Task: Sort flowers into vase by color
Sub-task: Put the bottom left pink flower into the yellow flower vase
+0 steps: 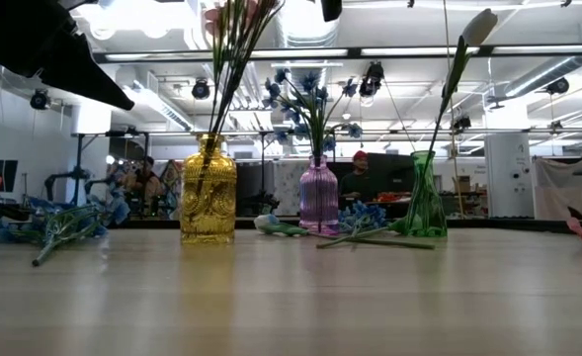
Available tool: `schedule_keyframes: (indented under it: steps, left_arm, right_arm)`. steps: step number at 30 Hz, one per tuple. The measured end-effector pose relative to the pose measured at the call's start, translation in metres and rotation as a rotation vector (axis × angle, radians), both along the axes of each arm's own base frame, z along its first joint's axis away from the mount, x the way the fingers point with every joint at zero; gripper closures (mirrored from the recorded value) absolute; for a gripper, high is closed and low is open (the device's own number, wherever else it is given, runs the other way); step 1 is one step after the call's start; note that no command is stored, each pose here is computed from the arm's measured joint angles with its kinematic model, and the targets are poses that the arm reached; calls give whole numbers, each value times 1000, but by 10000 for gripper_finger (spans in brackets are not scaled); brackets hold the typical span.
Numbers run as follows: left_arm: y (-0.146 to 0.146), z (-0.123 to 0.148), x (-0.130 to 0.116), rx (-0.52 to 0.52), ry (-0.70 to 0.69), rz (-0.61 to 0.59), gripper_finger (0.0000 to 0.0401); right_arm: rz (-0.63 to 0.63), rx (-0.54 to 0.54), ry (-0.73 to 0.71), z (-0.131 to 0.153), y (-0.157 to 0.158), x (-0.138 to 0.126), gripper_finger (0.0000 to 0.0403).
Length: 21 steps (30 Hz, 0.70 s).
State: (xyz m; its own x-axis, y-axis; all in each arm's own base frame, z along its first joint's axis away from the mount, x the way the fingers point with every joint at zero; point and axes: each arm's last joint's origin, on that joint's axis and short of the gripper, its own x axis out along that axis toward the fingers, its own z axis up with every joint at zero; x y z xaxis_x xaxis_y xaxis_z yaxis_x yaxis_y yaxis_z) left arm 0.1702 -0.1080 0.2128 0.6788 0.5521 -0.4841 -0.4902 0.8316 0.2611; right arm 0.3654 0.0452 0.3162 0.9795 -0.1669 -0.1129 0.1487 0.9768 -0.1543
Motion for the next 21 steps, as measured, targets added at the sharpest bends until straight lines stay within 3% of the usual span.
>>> schedule_keyframes:
  steps: [21]
  left_arm:
    - [0,0,0,-3,-10,5,401]
  right_arm:
    - [2,-18,20,-3,0,-1,385]
